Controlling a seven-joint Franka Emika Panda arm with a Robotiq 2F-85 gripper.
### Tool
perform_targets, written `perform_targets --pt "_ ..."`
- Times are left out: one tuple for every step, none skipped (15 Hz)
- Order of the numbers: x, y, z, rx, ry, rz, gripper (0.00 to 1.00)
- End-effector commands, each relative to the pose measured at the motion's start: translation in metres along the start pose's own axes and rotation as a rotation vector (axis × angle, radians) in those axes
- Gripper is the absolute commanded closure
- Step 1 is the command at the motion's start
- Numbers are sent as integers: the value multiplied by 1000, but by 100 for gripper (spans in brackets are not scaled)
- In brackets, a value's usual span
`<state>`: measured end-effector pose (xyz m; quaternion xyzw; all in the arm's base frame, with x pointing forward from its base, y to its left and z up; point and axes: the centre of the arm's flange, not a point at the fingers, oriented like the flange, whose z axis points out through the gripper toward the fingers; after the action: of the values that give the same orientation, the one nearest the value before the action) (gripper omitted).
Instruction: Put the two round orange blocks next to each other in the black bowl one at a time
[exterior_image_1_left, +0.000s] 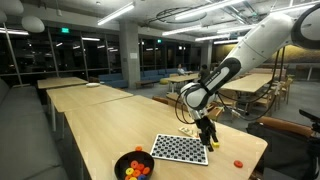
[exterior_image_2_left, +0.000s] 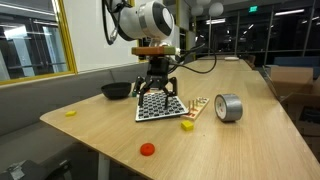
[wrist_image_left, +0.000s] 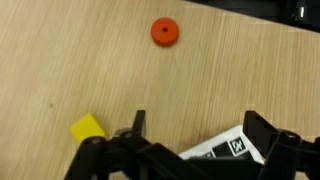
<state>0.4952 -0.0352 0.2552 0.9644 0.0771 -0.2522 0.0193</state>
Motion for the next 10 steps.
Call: perform_targets --pt "-55 -5 31 70 -65 179 0" --pt "-59 -5 39 88 -89 226 0" --pt "-62 -5 45 108 -110 272 0" --pt "-62 -5 51 129 -131 320 0" --pt "-62 -6 56 142 -152 368 0" --pt "-61 -6 61 154 -168 419 0" --pt "-62 -5 66 170 -177 469 0" --pt "-63 -3 72 182 -179 520 0" --pt "-64 0 76 193 -183 571 0" --pt "-67 4 82 209 -184 618 0"
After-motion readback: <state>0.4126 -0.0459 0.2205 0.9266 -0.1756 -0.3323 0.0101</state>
